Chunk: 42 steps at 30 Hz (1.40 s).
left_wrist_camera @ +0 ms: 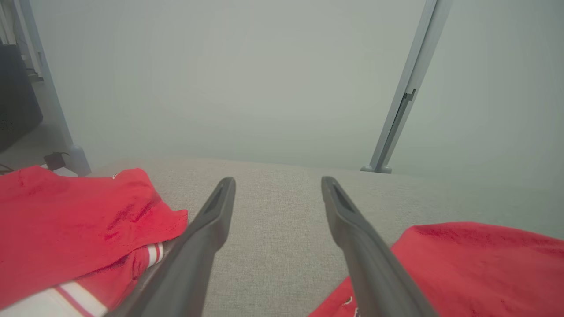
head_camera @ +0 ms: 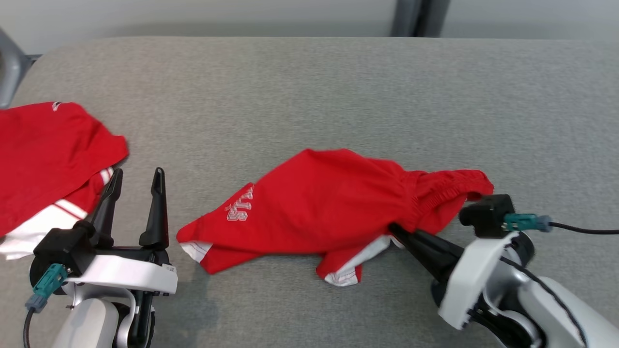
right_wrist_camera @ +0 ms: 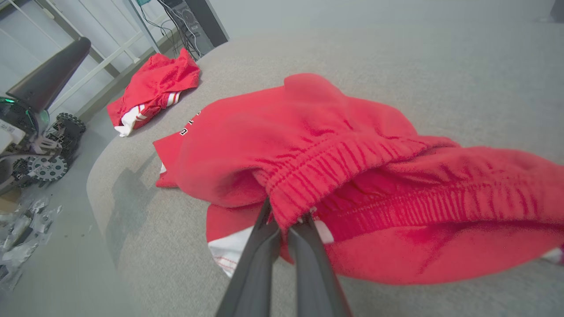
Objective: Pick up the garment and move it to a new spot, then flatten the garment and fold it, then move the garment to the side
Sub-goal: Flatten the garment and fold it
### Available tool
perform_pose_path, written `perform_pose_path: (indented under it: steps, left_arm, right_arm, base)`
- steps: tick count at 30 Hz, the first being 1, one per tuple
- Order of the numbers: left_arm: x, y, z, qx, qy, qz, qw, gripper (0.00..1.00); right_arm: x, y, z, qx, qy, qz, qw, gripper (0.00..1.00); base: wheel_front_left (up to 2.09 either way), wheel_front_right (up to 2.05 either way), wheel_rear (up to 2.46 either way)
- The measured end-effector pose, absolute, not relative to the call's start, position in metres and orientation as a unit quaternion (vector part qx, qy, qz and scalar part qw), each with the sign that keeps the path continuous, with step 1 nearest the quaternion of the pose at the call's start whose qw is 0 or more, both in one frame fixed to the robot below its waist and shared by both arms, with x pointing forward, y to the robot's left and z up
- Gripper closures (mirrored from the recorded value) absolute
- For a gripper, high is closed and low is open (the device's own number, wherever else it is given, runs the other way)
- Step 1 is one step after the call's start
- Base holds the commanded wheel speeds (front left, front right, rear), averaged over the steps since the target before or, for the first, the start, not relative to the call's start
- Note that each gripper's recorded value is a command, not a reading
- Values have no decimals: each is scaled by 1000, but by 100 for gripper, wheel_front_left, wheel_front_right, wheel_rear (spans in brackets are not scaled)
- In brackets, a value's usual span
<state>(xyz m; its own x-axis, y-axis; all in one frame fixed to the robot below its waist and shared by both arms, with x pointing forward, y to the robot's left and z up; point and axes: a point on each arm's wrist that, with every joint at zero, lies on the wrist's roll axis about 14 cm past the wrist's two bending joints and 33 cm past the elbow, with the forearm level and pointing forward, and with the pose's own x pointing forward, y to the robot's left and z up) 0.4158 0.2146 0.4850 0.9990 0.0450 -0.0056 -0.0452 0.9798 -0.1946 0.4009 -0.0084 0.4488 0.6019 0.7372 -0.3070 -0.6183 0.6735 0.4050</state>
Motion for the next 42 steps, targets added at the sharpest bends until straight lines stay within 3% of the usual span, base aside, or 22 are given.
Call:
perform_pose_path:
  steps: [9,13,20,26,31,32,33,42]
  left_arm:
    - [430,196,483,-100,-1,-3,995,0]
    - [433,192,479,-100,3,-8,995,0]
    - [442,181,473,-107,7,-21,994,0]
    - [446,177,466,-109,15,-28,994,0]
    - [449,178,458,-108,23,-26,994,0]
    - [449,178,456,-107,25,-26,994,0]
    - [450,179,456,-106,25,-26,994,0]
    - [453,175,462,-103,16,-31,994,0]
  right_arm:
    - [362,-52,455,163,319,368,858,100]
    - [365,-42,488,220,295,387,845,100]
    - [432,-61,512,292,247,339,859,100]
    - [474,-69,464,314,305,282,854,100]
    - [498,-67,439,319,311,249,860,100]
    - [501,-68,436,317,308,244,863,58]
    - [503,-68,434,316,305,240,866,0]
    - [495,-91,427,331,263,191,886,0]
  base:
    - [0,0,0]
    - [0,0,0]
    - [0,0,0]
    - [0,0,0]
    - [0,0,0]
    - [0,0,0]
    - [0,0,0]
    - [0,0,0]
